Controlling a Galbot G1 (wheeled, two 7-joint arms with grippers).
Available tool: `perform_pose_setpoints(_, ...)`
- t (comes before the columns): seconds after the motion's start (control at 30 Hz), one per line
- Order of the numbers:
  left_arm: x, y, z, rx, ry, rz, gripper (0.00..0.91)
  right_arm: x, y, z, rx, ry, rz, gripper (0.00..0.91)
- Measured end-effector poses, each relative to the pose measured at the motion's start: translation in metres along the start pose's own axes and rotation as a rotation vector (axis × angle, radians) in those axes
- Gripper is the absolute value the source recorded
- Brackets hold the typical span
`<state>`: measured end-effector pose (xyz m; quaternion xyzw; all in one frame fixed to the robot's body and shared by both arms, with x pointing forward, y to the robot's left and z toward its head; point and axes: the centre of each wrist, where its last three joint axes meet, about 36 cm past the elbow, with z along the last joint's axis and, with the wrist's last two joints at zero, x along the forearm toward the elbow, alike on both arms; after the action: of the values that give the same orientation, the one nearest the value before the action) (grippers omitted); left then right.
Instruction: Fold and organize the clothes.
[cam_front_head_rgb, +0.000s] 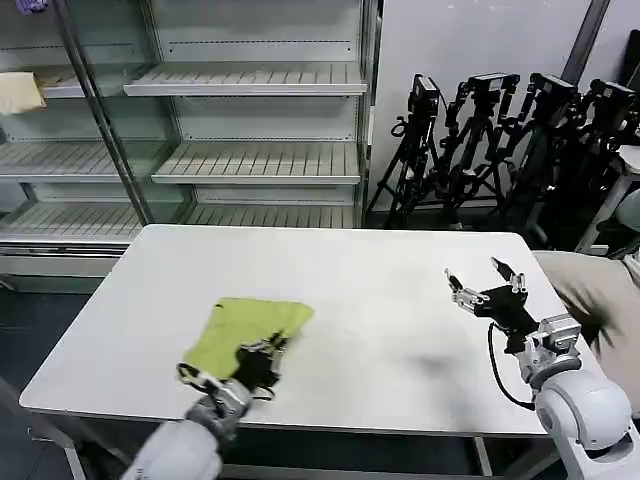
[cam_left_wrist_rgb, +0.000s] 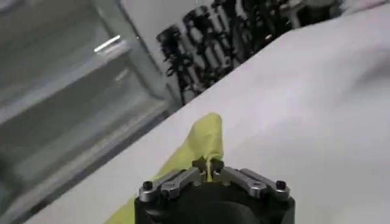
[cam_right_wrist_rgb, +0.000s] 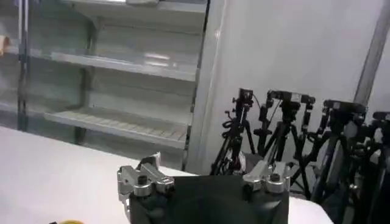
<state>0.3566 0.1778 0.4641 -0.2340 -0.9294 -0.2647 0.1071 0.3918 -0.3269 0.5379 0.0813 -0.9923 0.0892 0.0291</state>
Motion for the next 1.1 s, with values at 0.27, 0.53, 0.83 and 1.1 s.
perform_pose_setpoints(0.27,-0.042,-0.036,-0.03,0.116,-0.06,0.016,0.202,0.001,-0.018,-0.018,0.04,-0.036,0.029,0.907)
perform_pose_setpoints(0.53,-0.071,-0.045,-0.066,0.319,-0.101,-0.019,0.907,-0.003,-0.025,-0.022,0.017,-0.05,0.033,0.907)
perform_pose_setpoints(0.83,-0.075,-0.027,-0.092,0.443,-0.14,-0.018,0.907,-0.009,-0.025,-0.02,0.0,-0.057,0.029,0.907)
perform_pose_setpoints(1.1,-0.061,0.031,-0.077,0.46,-0.138,-0.109,0.907,-0.013,-0.016,-0.016,-0.009,-0.064,0.022,0.907)
